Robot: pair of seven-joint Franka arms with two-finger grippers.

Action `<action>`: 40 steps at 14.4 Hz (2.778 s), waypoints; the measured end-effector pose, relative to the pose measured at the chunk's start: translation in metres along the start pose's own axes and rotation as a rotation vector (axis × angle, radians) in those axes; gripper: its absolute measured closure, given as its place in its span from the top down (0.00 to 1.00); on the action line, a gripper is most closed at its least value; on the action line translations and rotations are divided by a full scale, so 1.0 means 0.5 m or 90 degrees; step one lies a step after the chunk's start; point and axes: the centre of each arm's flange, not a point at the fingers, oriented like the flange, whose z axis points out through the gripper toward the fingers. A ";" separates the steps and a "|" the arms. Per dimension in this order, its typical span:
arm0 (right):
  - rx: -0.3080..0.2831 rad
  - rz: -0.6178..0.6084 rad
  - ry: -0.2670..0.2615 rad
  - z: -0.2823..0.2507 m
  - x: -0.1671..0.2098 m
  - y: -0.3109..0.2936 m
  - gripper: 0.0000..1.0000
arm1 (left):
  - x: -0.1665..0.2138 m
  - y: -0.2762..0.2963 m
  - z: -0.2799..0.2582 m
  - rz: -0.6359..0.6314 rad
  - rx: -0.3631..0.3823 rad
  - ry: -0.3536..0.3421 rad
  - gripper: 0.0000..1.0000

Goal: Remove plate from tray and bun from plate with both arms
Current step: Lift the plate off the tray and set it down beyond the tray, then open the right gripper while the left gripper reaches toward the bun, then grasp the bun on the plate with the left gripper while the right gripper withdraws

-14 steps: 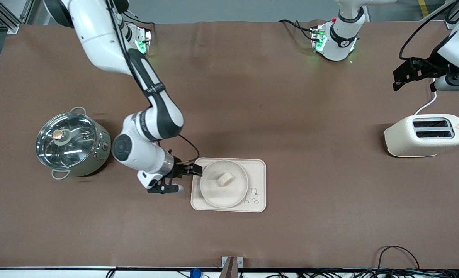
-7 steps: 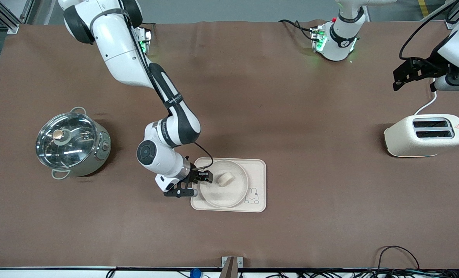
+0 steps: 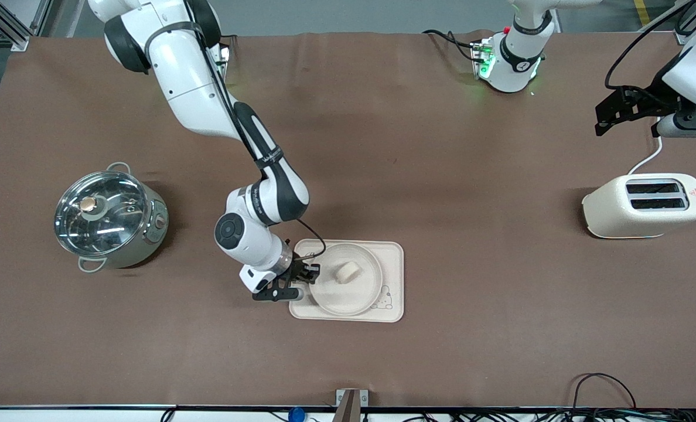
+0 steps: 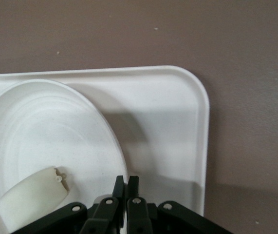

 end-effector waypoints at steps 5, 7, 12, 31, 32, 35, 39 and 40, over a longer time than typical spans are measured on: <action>0.006 -0.030 -0.009 -0.048 0.015 -0.017 0.04 | -0.001 0.000 0.000 0.000 0.000 -0.002 1.00; 0.015 -0.035 -0.038 -0.109 0.006 -0.042 0.04 | -0.001 0.002 0.000 0.001 0.000 -0.002 1.00; 0.013 -0.057 -0.109 -0.188 -0.155 -0.088 0.04 | -0.002 0.006 0.000 0.003 0.000 -0.003 1.00; -0.024 -0.007 -0.121 -0.176 -0.290 -0.046 0.85 | 0.097 0.428 0.441 -0.206 0.012 -0.151 1.00; -0.013 0.010 -0.126 -0.223 -0.259 -0.038 0.94 | 0.089 0.479 0.477 -0.224 0.014 -0.155 1.00; 0.016 0.076 -0.156 -0.385 -0.144 0.063 1.00 | 0.043 0.649 0.584 -0.282 0.010 -0.151 1.00; 0.026 0.156 -0.185 -0.619 -0.008 0.282 1.00 | -0.028 0.820 0.732 -0.363 0.011 -0.106 1.00; -0.001 0.149 -0.176 -0.662 0.006 0.332 1.00 | -0.042 0.848 0.764 -0.380 0.003 -0.101 1.00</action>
